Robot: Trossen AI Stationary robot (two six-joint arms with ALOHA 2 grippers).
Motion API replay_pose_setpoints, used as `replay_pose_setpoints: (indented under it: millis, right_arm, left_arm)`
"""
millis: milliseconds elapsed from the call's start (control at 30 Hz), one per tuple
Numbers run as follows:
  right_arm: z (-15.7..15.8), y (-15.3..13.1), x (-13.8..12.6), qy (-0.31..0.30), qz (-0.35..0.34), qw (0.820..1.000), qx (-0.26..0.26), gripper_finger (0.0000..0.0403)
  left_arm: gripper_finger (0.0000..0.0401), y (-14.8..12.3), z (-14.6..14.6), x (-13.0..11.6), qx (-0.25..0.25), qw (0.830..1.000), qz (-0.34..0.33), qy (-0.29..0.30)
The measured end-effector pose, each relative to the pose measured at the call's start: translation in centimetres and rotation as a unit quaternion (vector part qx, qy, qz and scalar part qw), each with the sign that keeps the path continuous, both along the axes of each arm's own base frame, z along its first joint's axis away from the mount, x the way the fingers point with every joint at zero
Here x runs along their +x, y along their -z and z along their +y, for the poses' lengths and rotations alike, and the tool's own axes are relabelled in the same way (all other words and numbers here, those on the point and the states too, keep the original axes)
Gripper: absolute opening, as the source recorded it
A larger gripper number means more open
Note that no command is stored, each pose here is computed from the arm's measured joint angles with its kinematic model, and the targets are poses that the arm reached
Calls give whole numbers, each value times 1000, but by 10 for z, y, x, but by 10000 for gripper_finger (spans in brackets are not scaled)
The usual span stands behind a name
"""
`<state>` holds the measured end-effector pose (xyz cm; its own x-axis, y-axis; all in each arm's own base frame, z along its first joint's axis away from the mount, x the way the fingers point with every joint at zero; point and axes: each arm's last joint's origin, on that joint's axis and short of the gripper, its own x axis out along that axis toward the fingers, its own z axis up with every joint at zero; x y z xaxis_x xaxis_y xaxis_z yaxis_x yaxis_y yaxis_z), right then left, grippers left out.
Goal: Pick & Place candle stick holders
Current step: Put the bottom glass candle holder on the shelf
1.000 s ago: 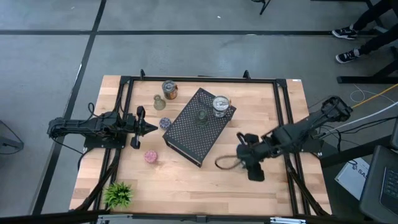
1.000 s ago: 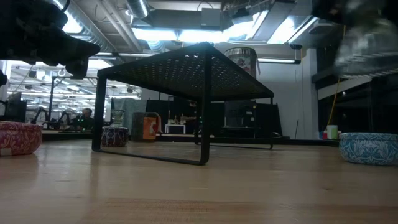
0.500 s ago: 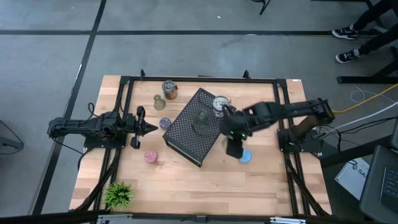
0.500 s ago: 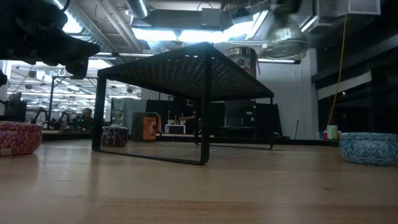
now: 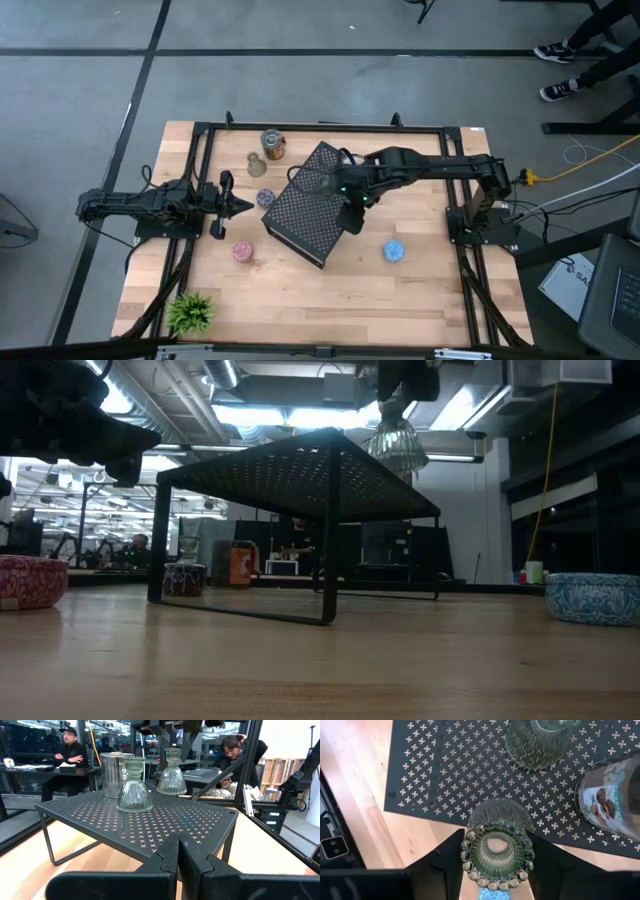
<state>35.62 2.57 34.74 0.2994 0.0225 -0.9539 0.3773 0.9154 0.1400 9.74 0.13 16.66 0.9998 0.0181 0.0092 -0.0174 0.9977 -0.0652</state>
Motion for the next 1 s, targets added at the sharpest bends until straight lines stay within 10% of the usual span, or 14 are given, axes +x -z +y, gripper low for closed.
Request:
replay_pose_setpoints:
  millis: [1000]
  right_arm:
    - [-15,10,14,48,-12,998,-32,173]
  left_arm:
    - [2,0,0,0,0,1000,0,0]
